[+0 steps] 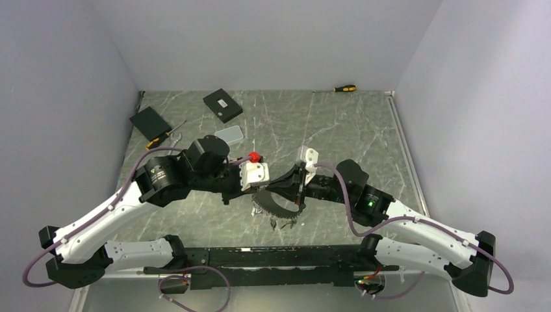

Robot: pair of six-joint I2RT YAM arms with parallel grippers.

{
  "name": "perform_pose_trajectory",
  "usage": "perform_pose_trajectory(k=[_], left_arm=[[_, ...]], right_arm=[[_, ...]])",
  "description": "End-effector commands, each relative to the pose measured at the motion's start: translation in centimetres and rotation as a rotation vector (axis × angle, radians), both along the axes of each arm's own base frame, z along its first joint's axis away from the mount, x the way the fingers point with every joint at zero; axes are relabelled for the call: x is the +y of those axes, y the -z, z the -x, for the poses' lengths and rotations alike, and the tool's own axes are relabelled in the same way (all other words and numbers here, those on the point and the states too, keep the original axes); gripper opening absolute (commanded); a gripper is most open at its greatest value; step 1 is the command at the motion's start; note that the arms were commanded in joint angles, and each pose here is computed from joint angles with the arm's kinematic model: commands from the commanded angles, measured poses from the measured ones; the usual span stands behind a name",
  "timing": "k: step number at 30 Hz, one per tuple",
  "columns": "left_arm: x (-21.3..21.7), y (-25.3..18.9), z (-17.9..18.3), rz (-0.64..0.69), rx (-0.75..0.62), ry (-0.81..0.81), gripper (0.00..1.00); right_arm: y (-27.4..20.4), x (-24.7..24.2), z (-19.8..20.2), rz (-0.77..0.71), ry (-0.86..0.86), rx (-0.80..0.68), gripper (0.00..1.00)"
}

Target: Put the keys on the keyring

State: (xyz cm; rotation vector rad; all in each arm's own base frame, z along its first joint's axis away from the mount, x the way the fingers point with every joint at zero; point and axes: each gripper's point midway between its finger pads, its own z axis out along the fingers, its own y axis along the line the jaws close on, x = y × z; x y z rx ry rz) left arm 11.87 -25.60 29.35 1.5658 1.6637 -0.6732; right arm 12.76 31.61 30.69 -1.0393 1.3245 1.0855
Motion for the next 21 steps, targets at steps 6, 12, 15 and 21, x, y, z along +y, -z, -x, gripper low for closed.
perform_pose_trajectory(k=[6,12,15,21], left_arm=[[0.5,1.5,-0.1,-0.011,0.025,-0.062,0.00],[-0.4,3.1,-1.1,-0.063,0.030,-0.068,0.00],[-0.6,4.1,-1.5,-0.109,0.044,-0.076,0.00],[-0.5,5.2,-2.2,-0.165,0.070,-0.126,0.00]], right_arm=[[-10.4,-3.8,-5.8,-0.416,0.385,-0.007,0.00],[-11.8,-5.4,-7.3,-0.510,0.496,0.051,0.00],[-12.0,-5.7,-7.8,-0.523,0.529,0.061,0.00],[-12.8,-7.0,-8.6,-0.541,0.600,0.012,0.00]])
